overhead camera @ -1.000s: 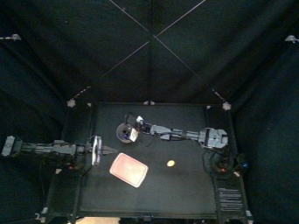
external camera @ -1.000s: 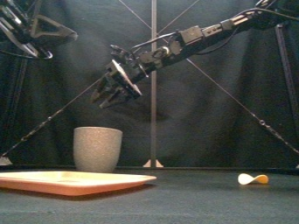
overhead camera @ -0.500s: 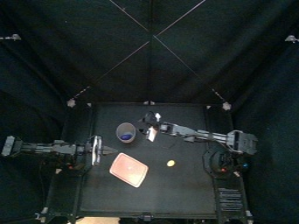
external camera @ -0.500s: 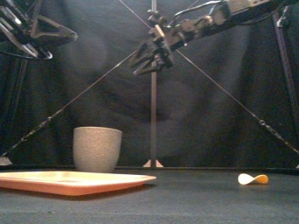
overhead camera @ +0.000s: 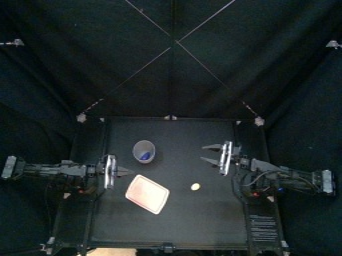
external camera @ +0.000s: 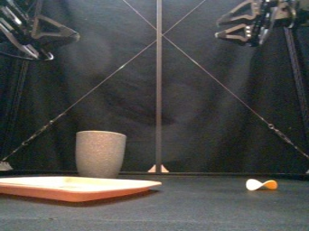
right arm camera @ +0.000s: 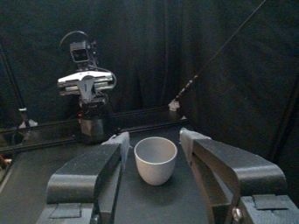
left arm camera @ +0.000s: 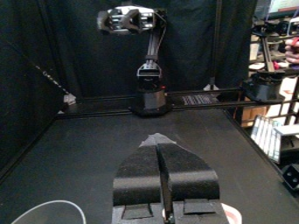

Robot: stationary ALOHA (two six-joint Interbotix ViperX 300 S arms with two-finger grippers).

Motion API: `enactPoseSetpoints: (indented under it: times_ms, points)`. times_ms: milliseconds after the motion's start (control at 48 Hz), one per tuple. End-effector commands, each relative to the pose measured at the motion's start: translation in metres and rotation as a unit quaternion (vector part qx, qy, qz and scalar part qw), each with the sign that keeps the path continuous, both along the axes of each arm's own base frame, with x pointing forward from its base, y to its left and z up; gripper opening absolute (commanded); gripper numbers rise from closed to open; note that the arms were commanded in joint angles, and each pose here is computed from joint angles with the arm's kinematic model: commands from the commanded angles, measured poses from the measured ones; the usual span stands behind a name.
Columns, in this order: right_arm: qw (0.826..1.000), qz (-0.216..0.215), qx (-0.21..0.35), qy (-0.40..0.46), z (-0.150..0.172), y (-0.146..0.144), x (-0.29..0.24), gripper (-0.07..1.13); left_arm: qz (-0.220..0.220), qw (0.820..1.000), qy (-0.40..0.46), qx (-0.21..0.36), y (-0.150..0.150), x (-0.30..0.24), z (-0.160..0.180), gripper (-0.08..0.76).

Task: Pick the eggplant then place it in the grey bowl
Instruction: Drop eggplant in the grey bowl and return to neutral

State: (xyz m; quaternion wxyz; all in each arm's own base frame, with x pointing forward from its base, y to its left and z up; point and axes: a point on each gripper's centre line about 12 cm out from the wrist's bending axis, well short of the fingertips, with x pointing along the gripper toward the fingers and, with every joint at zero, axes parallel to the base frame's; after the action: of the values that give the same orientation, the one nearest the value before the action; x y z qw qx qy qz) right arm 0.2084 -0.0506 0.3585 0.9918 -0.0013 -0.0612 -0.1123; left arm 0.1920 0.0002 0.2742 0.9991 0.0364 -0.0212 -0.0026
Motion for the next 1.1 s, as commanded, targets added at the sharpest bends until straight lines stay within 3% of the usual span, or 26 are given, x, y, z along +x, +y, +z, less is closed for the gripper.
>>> enactPoseSetpoints:
  times_ms: [21, 333, 562, 1104]
  points:
    - [1.000, 0.005, 0.015, -0.017, -0.003, 0.009, -0.027, 0.87, 0.004, 1.000, -0.010, 0.002, 0.002, 0.001, 0.007, -0.021]
    - [0.994, 0.060, 0.089, 0.025, -0.044, 0.031, -0.044, 0.87, 0.006, 1.000, -0.011, 0.002, 0.003, 0.001, 0.007, -0.022]
    - [0.992, 0.108, 0.061, 0.035, -0.046, 0.047, -0.031, 0.87, 0.007, 1.000, -0.010, 0.002, 0.003, 0.001, 0.007, -0.022]
    - [0.993, 0.111, 0.033, 0.034, -0.046, 0.048, -0.029, 0.87, 0.007, 1.000, -0.010, 0.002, 0.003, 0.001, 0.007, -0.022]
